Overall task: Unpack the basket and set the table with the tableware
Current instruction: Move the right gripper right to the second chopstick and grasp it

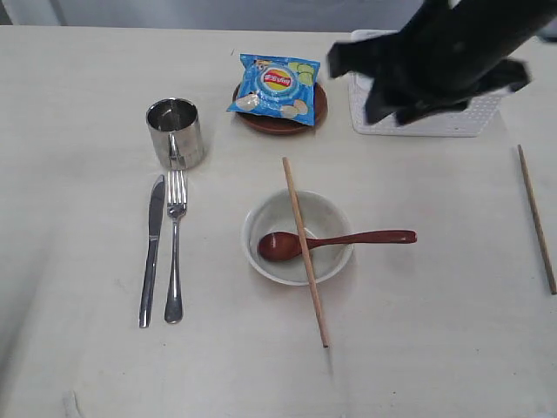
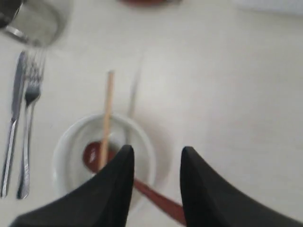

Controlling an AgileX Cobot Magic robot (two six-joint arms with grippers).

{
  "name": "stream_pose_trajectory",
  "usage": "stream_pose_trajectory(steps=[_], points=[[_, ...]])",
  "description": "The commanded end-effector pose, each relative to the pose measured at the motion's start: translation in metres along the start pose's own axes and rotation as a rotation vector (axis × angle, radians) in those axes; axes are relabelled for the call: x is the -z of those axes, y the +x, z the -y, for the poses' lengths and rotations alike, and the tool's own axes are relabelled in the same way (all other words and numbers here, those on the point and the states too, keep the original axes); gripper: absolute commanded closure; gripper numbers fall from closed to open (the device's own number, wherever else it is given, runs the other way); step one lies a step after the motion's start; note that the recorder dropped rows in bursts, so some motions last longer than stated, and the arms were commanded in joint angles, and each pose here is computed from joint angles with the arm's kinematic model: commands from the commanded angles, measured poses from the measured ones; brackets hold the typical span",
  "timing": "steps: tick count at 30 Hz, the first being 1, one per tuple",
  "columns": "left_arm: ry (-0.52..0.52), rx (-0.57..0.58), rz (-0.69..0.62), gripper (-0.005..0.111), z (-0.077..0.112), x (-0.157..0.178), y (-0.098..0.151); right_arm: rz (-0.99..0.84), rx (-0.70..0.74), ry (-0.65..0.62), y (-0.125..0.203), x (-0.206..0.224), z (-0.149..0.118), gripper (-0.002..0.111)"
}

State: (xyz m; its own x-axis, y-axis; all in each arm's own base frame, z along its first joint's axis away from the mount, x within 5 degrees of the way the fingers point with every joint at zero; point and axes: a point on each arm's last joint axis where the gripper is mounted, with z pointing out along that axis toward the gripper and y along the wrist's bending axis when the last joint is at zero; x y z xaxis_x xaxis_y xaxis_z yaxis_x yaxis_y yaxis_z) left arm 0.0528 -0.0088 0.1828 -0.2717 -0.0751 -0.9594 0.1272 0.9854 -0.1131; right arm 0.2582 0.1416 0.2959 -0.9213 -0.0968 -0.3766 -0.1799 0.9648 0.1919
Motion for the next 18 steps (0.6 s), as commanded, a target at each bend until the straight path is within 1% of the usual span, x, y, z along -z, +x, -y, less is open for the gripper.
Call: stream_pose_trajectory(steps=[1,3,7,10,18], points=[[0.004,-0.005,0.002,0.107,0.0,0.0,0.001,0.053,-0.062,0.206,-0.01,0.037,0.062,0.075],[0.004,-0.005,0.002,0.107,0.0,0.0,0.001,0.036,-0.126,0.295,-0.01,0.04,0.091,0.075],[0.004,-0.005,0.002,0.107,0.0,0.0,0.001,0.054,-0.227,0.346,-0.013,0.024,0.13,0.075],[0.004,-0.005,0.002,0.107,0.0,0.0,0.001,-0.027,-0.284,0.38,-0.01,0.004,0.153,0.075],[0.004,-0.005,0.002,0.107,0.0,0.0,0.001,-0.229,-0.37,0.409,0.0,-0.051,0.195,0.075]])
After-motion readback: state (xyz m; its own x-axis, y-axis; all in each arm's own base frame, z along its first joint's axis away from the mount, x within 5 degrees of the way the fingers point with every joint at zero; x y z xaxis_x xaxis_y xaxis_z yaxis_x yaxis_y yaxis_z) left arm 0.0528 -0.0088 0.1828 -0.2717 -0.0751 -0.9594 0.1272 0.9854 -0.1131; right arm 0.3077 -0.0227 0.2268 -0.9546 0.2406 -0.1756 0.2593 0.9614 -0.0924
